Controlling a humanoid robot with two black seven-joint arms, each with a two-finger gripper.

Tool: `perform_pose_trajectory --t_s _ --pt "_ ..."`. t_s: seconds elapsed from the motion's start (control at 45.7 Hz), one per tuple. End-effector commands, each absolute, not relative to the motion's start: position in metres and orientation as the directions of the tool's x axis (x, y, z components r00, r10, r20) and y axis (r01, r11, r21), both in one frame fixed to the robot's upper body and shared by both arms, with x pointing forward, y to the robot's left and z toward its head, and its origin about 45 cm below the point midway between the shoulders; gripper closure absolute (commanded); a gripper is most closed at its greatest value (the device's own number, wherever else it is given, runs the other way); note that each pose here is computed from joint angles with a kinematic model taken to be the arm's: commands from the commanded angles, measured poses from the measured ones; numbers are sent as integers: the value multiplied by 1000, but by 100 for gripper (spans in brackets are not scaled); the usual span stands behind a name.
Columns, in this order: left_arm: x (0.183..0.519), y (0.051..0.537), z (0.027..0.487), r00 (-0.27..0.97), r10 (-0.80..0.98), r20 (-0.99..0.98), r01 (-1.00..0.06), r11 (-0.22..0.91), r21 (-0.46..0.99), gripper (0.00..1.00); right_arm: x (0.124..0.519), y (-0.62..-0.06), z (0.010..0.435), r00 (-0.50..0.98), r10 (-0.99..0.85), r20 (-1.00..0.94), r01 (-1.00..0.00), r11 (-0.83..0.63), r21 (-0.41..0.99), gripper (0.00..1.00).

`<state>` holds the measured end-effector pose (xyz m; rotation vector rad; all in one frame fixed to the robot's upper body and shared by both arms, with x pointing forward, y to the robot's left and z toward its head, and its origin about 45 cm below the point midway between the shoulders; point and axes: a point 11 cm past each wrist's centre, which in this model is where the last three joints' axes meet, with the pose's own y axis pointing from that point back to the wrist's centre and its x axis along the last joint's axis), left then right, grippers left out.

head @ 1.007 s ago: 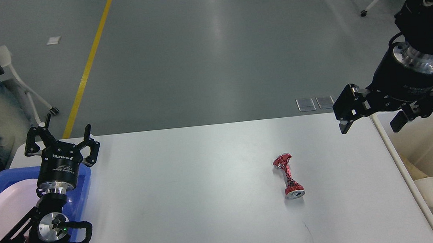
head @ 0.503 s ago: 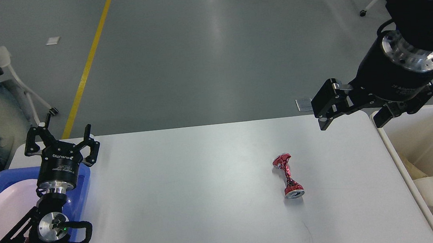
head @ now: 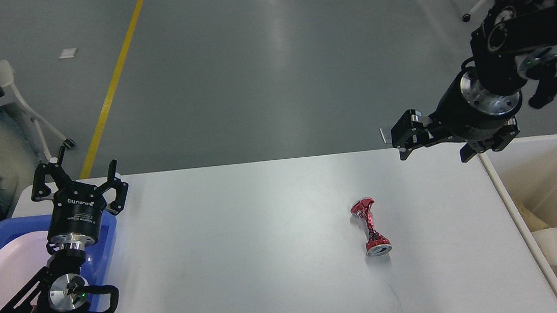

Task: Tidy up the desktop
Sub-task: 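Raise the right gripper and swing it toward the red crushed can, then lower the right gripper onto the red can and grasp it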

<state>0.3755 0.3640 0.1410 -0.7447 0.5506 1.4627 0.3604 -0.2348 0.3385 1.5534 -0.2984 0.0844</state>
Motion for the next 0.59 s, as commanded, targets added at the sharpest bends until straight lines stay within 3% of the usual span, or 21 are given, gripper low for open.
perform_pose_trajectory --t_s 0.0,0.263,0.569 --pt "376 364 141 55 676 -735 -993 -42 -113 4 377 -234 280 958 -129 257 -253 41 966 0" --pt "376 364 141 55 676 -735 -993 -42 -113 4 362 -193 174 984 32 175 -175 -10 985 0" --pt "376 364 141 55 676 -735 -993 -42 -113 4 367 -197 97 965 9 261 -261 15 965 0"
